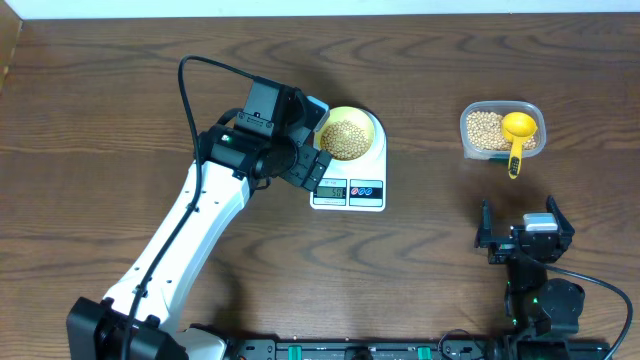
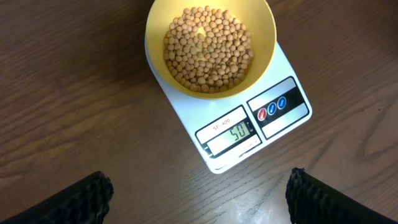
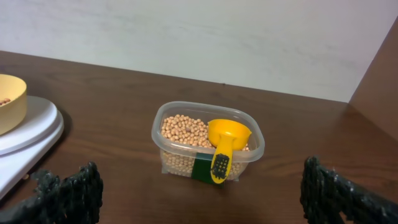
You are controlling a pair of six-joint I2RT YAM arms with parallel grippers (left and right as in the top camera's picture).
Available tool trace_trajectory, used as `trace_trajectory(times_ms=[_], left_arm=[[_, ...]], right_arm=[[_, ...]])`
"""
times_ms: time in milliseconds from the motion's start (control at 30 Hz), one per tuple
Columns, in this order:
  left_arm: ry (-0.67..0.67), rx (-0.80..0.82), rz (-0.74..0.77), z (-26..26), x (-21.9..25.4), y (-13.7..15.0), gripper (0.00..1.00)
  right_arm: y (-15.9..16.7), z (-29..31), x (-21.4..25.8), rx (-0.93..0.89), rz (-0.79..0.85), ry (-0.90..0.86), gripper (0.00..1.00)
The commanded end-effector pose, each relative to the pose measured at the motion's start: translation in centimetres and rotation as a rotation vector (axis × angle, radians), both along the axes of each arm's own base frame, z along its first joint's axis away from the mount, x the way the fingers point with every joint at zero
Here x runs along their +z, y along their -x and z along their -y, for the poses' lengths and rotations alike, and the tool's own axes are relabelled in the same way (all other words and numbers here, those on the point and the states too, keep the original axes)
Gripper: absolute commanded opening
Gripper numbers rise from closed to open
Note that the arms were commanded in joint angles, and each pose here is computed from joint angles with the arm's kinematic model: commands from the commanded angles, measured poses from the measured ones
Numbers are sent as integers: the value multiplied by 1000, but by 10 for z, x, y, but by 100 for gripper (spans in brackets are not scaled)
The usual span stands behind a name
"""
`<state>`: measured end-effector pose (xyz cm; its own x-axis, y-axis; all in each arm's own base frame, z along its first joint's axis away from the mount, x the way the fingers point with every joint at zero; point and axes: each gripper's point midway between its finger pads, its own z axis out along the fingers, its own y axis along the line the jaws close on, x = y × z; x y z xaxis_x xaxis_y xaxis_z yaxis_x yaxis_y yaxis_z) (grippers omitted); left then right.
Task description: Scoop item into bowl and weigh 50g on scale
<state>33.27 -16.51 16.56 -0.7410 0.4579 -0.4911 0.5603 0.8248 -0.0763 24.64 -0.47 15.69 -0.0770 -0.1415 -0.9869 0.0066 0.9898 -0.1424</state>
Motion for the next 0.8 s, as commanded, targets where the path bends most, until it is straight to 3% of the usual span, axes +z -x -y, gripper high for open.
trace_trajectory(times_ms=[0,233,267,600,767], left_arm=[[-10,-11,19,-2,5,1,91],[-7,-8,23,-2,8,2,91],[-6,-8,25,-2,8,1,98],[-35,17,-81,-12,-8,25,98],[-27,16,-62,-13,-13,28,98]], right_arm=[[0,-3,-1,13,-1,14,99],[0,-3,-1,13,-1,15,99],[0,-3,-1,13,-1,14,99],[0,-3,-1,13,-1,15,99],[0,-3,-1,13,-1,14,99]])
